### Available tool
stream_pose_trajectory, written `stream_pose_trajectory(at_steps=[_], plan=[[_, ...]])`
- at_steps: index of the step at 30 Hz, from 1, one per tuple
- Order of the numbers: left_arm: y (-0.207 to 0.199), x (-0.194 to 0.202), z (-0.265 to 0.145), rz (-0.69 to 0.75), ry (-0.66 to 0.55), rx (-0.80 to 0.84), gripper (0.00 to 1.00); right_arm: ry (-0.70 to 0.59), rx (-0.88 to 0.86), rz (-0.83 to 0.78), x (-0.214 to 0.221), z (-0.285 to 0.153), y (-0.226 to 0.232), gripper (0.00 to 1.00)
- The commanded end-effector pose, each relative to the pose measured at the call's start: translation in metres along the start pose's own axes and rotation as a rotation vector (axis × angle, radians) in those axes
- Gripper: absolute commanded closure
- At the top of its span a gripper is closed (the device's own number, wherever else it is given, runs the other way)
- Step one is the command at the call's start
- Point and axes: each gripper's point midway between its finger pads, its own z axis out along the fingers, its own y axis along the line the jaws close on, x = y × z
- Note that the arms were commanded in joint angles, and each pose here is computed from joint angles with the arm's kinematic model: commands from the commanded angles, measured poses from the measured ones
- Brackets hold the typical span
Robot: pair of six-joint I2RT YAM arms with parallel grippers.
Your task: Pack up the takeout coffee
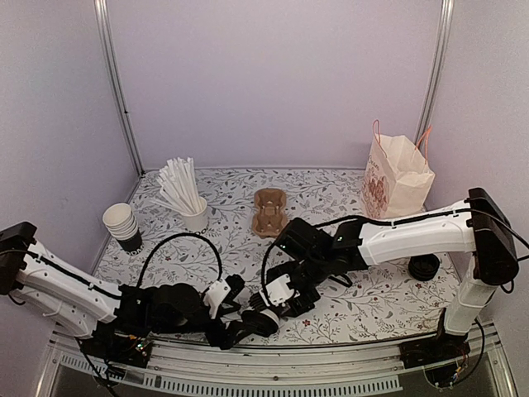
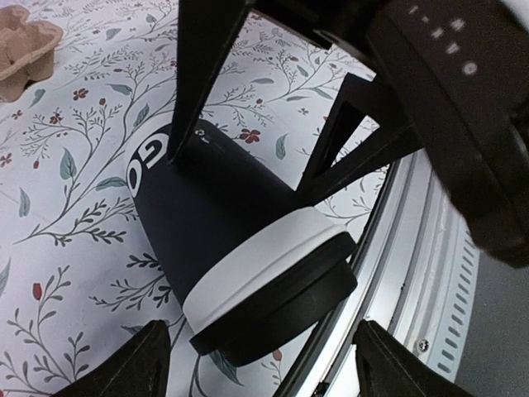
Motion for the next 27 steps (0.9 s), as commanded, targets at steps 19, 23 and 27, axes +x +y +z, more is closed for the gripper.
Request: stream_pose_trajectory(at_steps=[19,23,27], plan=[[0.023,-0.037,0.024,-0.006,-0.028,0.041,0.28,-0.089,-0.027,0.163,0.022,0.005,0.009,0.28],[0.026,-0.039,0.029,-0.02,-0.008,0.053,0.29,-0.068,-0.016,0.145,0.027,0.008,0.009,0.28],[0.032,-0.04,0.029,-0.041,-0.005,0.048,0.29,-0.017,0.014,0.105,0.029,0.007,0.002,0.26]])
